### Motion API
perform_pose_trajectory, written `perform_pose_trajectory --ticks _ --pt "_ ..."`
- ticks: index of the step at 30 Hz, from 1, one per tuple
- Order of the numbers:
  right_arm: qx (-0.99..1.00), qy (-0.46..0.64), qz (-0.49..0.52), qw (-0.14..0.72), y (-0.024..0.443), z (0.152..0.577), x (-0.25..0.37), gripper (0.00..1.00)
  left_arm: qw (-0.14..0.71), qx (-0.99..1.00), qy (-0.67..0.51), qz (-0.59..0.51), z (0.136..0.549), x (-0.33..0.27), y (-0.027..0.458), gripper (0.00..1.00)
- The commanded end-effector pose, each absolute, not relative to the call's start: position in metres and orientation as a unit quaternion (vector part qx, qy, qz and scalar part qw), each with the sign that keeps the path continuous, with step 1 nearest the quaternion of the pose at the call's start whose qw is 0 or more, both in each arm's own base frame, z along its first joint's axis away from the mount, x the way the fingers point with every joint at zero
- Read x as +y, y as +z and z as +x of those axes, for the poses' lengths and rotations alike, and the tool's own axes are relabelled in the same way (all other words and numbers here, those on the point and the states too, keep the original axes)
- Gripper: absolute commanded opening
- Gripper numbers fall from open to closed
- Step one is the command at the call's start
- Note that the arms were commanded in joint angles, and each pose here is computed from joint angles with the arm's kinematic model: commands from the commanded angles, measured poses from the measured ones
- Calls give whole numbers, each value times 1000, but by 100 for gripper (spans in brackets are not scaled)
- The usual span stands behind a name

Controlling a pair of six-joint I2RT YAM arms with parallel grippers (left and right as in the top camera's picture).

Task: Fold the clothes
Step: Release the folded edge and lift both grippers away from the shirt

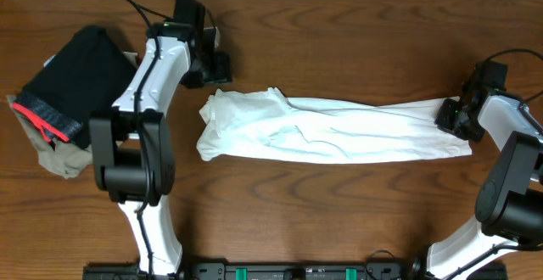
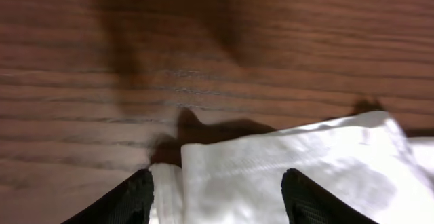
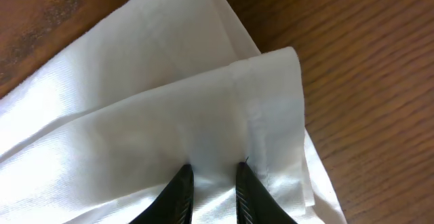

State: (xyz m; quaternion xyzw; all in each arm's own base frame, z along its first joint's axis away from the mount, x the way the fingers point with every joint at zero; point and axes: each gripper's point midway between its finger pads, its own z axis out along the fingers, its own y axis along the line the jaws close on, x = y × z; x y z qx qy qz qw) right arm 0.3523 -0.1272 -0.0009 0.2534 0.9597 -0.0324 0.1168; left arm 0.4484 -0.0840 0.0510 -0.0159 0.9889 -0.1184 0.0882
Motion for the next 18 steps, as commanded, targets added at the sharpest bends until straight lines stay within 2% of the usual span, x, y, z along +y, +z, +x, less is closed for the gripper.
perform_pose_trajectory --ticks 1,3,6,10,12,15,18 --pt "963 -22 254 85 -20 337 -118 20 69 988 -134 -15 448 -89 35 62" --pt "963 -22 254 86 -19 338 -118 21 61 988 -140 -13 446 -93 29 61" --pt "963 -22 255 88 -19 338 -118 21 48 988 -144 -9 441 -99 23 53" --pt "963 -22 254 88 -19 339 -118 21 38 989 -143 3 435 -107 21 51" --pt "963 -22 254 88 -19 339 -118 21 38 989 -143 6 435 -109 21 45" --pt "963 -22 255 88 -19 339 -119 21 32 989 -142 6 432 -109 21 26" --pt "963 -22 255 88 -19 339 -119 21 29 989 -142 5 431 -109 20 20"
